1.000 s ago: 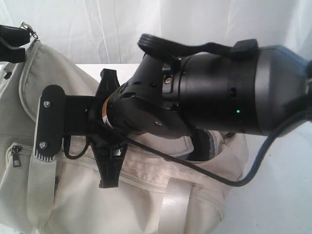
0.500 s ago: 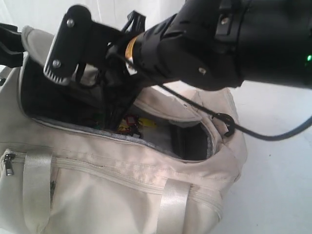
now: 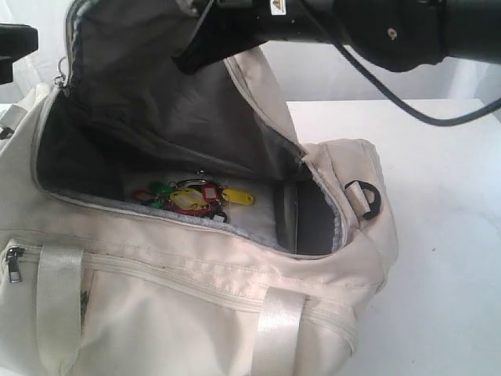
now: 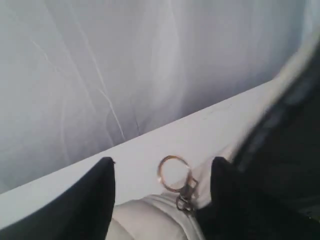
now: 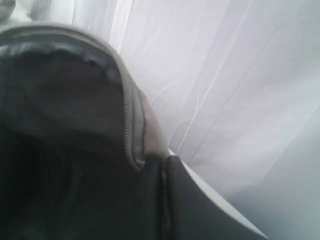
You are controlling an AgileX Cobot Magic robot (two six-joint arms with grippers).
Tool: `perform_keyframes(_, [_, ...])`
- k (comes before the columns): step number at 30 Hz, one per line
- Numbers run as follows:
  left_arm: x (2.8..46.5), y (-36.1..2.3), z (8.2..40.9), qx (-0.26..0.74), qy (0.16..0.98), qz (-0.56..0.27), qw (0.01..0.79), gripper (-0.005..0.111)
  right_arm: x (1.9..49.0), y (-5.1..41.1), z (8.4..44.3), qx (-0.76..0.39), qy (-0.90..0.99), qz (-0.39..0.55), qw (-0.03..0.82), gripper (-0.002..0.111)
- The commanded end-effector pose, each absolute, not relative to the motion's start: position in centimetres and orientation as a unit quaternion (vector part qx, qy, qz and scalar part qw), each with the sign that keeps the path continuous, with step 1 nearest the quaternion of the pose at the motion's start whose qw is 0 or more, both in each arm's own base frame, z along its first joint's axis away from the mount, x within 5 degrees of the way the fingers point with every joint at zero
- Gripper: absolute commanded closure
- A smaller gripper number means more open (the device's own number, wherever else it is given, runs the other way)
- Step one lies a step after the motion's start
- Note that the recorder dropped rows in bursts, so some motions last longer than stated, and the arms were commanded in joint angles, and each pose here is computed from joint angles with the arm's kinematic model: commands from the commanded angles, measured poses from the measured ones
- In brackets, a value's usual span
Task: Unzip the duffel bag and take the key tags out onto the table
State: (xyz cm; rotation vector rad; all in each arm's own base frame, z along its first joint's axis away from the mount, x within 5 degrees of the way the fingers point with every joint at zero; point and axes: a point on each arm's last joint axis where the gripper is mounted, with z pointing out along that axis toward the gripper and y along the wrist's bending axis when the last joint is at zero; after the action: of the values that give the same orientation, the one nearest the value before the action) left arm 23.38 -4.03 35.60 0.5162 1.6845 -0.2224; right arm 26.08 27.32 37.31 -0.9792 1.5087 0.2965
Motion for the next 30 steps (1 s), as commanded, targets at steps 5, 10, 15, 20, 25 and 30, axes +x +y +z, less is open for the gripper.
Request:
perform_keyframes(5, [22.3, -3.4, 31.7, 0.193, 0.778, -0.084, 0.592, 0.046, 27.7, 27.6, 37.8, -0.352, 0.635, 0.211, 0.654, 0.108])
perform_keyframes(10, [22.4, -3.2, 30.9, 0.19, 0.786, -0.069, 0.585, 0.046, 28.6, 27.3, 38.4, -0.336, 0.616, 0.224, 0.676, 0.108])
perform_keyframes(15, [22.7, -3.7, 30.2, 0.202, 0.791, -0.098, 0.569, 0.048, 30.9, 26.1, 38.9, -0.265, 0.628, 0.264, 0.683, 0.108])
perform_keyframes(20, [22.9, -3.7, 29.5, 0.199, 0.799, -0.106, 0.558, 0.048, 33.0, 24.2, 38.4, -0.238, 0.644, 0.244, 0.684, 0.108])
perform_keyframes(25, [22.6, -3.7, 28.4, 0.197, 0.808, -0.109, 0.544, 0.048, 35.5, 22.5, 36.7, -0.149, 0.686, 0.287, 0.652, 0.108])
perform_keyframes(30, [22.3, -3.7, 27.6, 0.196, 0.815, -0.111, 0.534, 0.048, 37.5, 22.0, 33.8, -0.059, 0.723, 0.34, 0.599, 0.108])
